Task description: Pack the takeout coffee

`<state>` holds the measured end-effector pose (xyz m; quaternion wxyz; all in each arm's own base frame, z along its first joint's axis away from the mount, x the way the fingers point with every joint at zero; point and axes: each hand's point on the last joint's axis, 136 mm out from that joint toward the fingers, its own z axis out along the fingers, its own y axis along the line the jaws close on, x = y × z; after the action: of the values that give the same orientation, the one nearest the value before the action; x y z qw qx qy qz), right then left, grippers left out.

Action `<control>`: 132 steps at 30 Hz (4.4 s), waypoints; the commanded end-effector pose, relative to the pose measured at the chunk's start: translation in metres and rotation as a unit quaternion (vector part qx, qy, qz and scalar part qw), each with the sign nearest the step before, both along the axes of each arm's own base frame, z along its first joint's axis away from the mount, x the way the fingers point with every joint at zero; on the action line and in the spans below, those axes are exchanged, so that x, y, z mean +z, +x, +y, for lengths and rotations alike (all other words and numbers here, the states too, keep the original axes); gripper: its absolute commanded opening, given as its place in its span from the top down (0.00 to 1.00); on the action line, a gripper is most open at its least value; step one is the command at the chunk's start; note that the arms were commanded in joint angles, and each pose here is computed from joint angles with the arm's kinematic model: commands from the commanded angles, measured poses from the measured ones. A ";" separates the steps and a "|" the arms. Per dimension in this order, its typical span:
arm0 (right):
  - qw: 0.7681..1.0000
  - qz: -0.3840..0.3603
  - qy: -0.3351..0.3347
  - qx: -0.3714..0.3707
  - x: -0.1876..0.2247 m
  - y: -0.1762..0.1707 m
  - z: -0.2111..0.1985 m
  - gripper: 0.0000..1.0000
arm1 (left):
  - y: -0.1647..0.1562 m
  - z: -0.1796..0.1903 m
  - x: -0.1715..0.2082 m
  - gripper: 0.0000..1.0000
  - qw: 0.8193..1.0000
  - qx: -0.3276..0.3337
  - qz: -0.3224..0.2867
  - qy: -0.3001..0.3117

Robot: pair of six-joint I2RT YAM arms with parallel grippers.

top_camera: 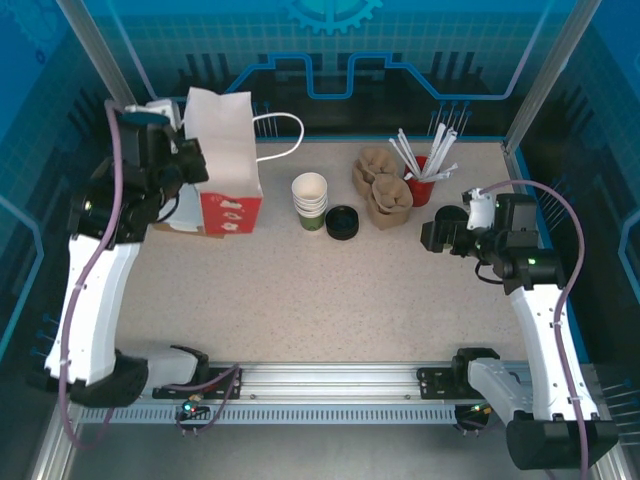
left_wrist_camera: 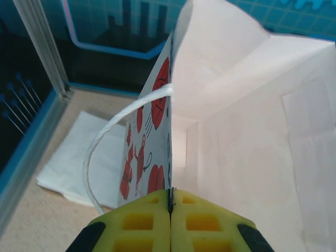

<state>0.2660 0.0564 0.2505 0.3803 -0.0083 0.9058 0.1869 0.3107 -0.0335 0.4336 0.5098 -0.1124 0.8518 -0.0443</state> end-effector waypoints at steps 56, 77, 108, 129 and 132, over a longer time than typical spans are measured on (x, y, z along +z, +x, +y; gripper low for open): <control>0.969 0.062 -0.166 0.172 -0.062 0.103 0.088 0.24 | -0.076 -0.110 -0.125 0.16 0.960 -0.139 0.102 -0.220; 0.925 0.079 -0.302 0.216 -0.113 0.169 0.105 0.52 | -0.078 -0.090 -0.102 0.08 0.970 -0.112 0.054 -0.207; 0.924 0.022 -0.321 0.206 -0.055 0.150 0.096 0.93 | -0.073 -0.095 -0.093 0.07 0.969 -0.120 0.045 -0.211; 0.968 -0.164 -0.113 0.153 0.085 0.058 0.101 0.92 | -0.023 -0.204 0.006 0.20 0.911 -0.286 -0.026 -0.296; 0.968 -0.180 -0.090 0.153 0.096 0.047 0.101 0.92 | -0.019 -0.227 0.016 0.22 0.902 -0.314 -0.029 -0.294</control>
<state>0.3210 0.1435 0.3311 0.4801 -0.2193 0.8424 0.1082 0.2947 -0.2390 0.4183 0.4187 -0.0291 0.8052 -0.4190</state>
